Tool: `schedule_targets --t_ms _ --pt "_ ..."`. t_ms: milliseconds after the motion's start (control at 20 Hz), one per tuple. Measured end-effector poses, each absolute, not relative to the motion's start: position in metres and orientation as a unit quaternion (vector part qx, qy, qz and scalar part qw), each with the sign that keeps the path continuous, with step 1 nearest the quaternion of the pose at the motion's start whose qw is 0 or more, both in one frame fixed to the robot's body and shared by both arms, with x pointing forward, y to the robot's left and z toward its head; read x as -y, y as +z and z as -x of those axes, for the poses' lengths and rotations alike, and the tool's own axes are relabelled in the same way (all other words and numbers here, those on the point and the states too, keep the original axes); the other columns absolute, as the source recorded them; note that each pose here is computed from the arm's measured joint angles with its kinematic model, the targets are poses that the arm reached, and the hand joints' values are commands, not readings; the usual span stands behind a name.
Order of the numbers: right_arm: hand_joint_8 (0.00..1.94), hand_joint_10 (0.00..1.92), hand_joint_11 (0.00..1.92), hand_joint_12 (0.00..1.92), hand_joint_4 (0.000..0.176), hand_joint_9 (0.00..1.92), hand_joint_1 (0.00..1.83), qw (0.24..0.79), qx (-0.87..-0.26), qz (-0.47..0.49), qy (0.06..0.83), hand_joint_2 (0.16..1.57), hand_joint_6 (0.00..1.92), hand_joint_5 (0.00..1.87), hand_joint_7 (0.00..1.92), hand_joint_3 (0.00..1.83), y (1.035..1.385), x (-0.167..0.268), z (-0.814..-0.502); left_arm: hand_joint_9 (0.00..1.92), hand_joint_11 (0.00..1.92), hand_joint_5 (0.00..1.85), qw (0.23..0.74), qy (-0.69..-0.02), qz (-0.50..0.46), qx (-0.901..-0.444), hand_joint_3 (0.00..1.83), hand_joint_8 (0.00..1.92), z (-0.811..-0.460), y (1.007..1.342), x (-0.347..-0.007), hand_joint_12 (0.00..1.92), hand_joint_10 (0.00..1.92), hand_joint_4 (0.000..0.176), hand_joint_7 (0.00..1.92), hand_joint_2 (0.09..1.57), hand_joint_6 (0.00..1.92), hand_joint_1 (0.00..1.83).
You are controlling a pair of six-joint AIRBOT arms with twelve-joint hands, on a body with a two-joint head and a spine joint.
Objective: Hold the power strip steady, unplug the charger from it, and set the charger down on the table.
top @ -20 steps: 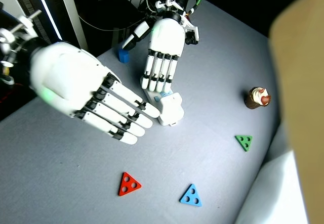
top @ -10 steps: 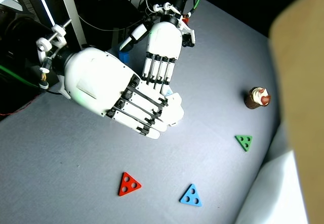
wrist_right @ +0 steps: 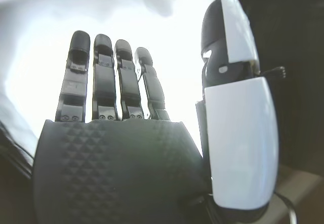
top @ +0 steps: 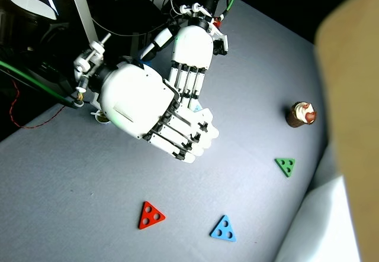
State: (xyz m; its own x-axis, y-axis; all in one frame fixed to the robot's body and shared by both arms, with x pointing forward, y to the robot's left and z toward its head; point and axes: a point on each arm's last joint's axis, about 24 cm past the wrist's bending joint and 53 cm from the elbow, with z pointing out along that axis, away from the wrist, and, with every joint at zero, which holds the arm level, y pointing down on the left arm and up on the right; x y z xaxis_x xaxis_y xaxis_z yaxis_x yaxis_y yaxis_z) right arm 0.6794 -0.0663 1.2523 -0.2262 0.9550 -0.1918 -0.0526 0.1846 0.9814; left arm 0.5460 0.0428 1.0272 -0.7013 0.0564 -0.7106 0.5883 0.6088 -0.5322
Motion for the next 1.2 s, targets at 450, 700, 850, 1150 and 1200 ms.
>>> schedule_targets --t_ms 450,700,850,1150,1200 --pt "0.0 0.0 0.06 0.57 0.0 0.28 1.04 0.473 -0.596 -0.381 0.525 1.02 0.01 0.26 0.28 0.0 1.25 0.033 -0.695 0.06 0.03 0.11 0.334 -0.399 -0.192 -0.832 0.0 0.0 -0.546 1.028 -0.042 0.02 0.0 0.0 0.09 1.02 0.0 0.02" --pt "0.0 0.0 0.04 0.57 0.0 0.28 1.01 0.484 -0.593 -0.383 0.518 1.03 0.0 0.24 0.28 0.0 1.247 0.035 -0.706 0.09 0.07 0.15 0.334 -0.4 -0.192 -0.831 0.0 0.01 -0.546 1.028 -0.042 0.03 0.01 0.0 0.12 1.02 0.01 0.03" --pt "0.0 0.0 0.02 0.6 0.0 0.28 1.01 0.48 -0.599 -0.378 0.518 1.04 0.0 0.24 0.28 0.0 1.242 0.029 -0.704 0.09 0.07 0.15 0.333 -0.402 -0.191 -0.831 0.0 0.01 -0.546 1.028 -0.042 0.03 0.0 0.0 0.12 1.02 0.01 0.03" --pt "0.01 0.01 0.04 0.63 0.0 0.3 1.03 0.478 -0.604 -0.378 0.513 1.03 0.01 0.3 0.32 0.0 1.234 0.029 -0.703 0.06 0.03 0.1 0.334 -0.401 -0.19 -0.831 0.0 0.0 -0.547 1.029 -0.043 0.01 0.0 0.0 0.08 1.02 0.0 0.01" --pt "0.01 0.01 0.04 0.63 0.0 0.3 1.03 0.479 -0.604 -0.377 0.513 1.03 0.01 0.3 0.32 0.0 1.235 0.029 -0.703 0.06 0.03 0.1 0.334 -0.401 -0.19 -0.832 0.0 0.0 -0.547 1.028 -0.043 0.01 0.0 0.0 0.08 1.02 0.0 0.01"
